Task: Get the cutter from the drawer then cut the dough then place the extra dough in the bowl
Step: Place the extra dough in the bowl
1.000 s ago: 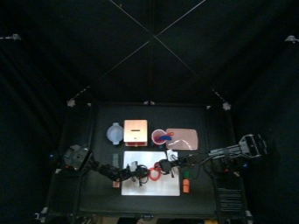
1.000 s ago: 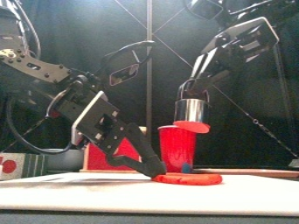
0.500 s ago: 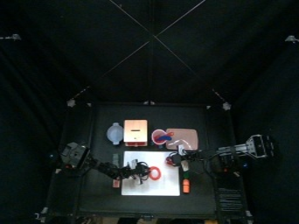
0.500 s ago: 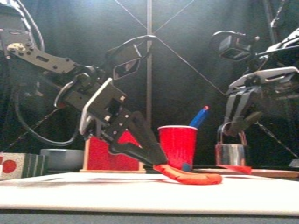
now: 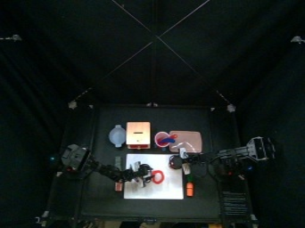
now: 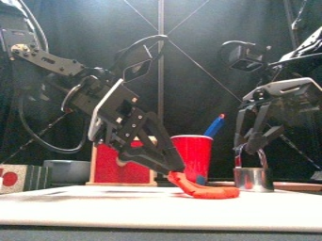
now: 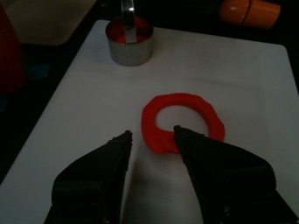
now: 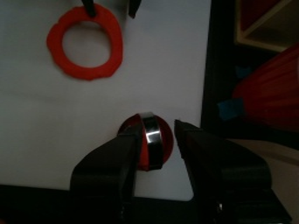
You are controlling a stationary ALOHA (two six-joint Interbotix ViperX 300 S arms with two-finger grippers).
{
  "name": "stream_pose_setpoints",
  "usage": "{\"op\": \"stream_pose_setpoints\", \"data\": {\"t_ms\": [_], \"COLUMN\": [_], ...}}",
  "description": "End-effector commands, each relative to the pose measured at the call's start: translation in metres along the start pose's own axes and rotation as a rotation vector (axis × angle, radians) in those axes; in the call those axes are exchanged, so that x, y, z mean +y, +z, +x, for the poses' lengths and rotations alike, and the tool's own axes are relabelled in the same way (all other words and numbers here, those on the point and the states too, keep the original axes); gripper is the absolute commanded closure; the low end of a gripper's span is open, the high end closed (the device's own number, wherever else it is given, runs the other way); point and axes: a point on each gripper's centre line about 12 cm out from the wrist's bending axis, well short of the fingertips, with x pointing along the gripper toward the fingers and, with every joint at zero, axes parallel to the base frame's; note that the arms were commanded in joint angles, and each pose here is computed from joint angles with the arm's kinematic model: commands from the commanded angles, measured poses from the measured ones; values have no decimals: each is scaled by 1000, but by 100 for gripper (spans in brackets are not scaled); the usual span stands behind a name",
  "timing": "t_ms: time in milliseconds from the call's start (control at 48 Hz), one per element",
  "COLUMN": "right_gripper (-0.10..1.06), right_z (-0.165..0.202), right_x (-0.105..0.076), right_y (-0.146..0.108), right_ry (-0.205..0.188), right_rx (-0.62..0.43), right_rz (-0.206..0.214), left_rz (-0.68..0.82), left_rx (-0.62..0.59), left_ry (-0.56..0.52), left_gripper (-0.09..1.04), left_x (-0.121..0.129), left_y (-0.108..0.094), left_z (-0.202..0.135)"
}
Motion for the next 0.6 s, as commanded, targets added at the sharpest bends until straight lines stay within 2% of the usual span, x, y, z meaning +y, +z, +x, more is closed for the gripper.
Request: {"op": "stream_pose_setpoints", "data": {"t_ms": [21,208,417,604], "right_gripper": [21,21,21,21], "right_z": [-13,-18,-17,-17], "right_x": [-5,-6,-5,-2], "right_y": [19,22,23,24], "right_ry": [-18,-23,-18,-8], "right_rx": [-73,-95,-99,-100], "right_rz": [3,9,34,26], "left_rz": [-19,25,103,92], "left_rx": [-53,-71,-75,-3], "left_ry": [-2,-18,-54,-45], "left_gripper": [12,12,12,12], "left_x": [3,2,-1,11], "left_y": [19,19,17,12], "left_z": [-10,-10,12,28]}}
